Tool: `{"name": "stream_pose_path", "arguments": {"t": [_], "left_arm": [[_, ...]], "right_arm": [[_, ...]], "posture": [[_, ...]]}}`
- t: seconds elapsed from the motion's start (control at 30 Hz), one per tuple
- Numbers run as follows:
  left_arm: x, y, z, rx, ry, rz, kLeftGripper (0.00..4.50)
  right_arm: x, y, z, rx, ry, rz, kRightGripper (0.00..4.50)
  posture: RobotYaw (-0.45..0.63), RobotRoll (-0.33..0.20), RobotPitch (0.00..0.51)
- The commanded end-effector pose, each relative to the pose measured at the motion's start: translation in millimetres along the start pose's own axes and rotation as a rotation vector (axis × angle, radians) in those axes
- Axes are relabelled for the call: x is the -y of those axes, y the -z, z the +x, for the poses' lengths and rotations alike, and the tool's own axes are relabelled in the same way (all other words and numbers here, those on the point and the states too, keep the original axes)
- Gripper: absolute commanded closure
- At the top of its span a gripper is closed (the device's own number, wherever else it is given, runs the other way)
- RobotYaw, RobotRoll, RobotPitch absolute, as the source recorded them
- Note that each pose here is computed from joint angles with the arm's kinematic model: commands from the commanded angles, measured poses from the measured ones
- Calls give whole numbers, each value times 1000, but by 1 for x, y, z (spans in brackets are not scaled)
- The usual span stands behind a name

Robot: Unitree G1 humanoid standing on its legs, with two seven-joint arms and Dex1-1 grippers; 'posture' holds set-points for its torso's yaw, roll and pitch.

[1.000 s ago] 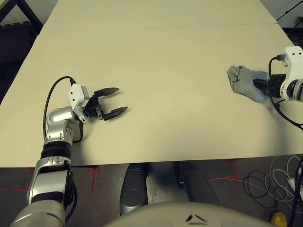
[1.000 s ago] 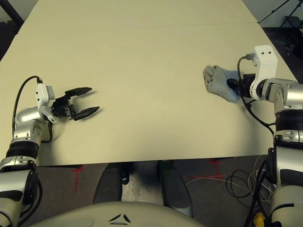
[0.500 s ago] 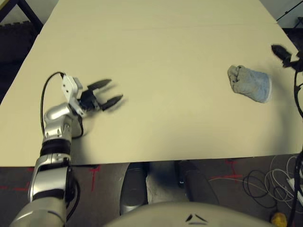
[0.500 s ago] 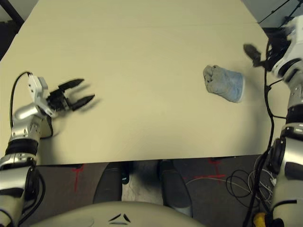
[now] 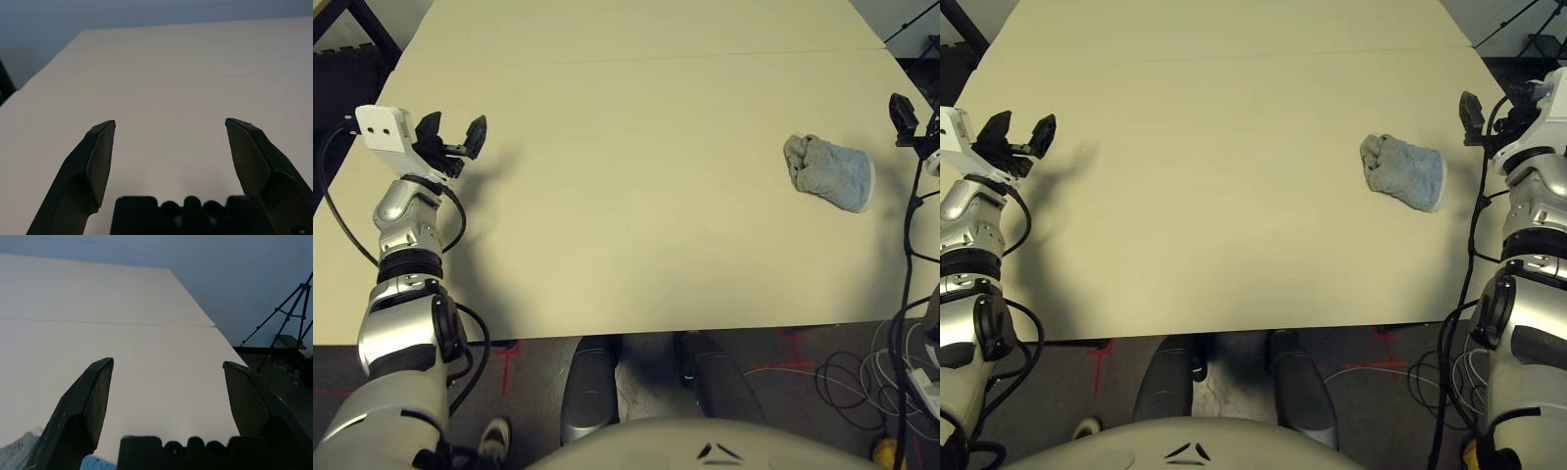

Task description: Wipe the water off the table with a rag.

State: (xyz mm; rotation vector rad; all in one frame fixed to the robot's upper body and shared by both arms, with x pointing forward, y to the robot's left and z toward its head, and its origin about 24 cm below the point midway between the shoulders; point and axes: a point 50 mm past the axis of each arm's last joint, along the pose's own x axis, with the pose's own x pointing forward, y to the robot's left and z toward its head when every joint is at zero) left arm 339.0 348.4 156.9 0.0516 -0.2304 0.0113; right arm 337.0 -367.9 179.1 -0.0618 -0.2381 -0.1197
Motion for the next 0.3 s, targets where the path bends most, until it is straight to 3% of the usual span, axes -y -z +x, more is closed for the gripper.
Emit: {"name": "stream_pose_path", "arguments": {"t": [0.03, 0.3], "left_arm": [[-8, 2, -4, -22, -51, 1, 0], [-8, 2, -3, -30, -52, 14, 0]], "right_arm": [[4, 5, -5, 15, 43, 38, 33], [3, 8, -4, 15, 55, 55, 33]], "posture": [[183, 0, 188], [180, 0, 188]]}}
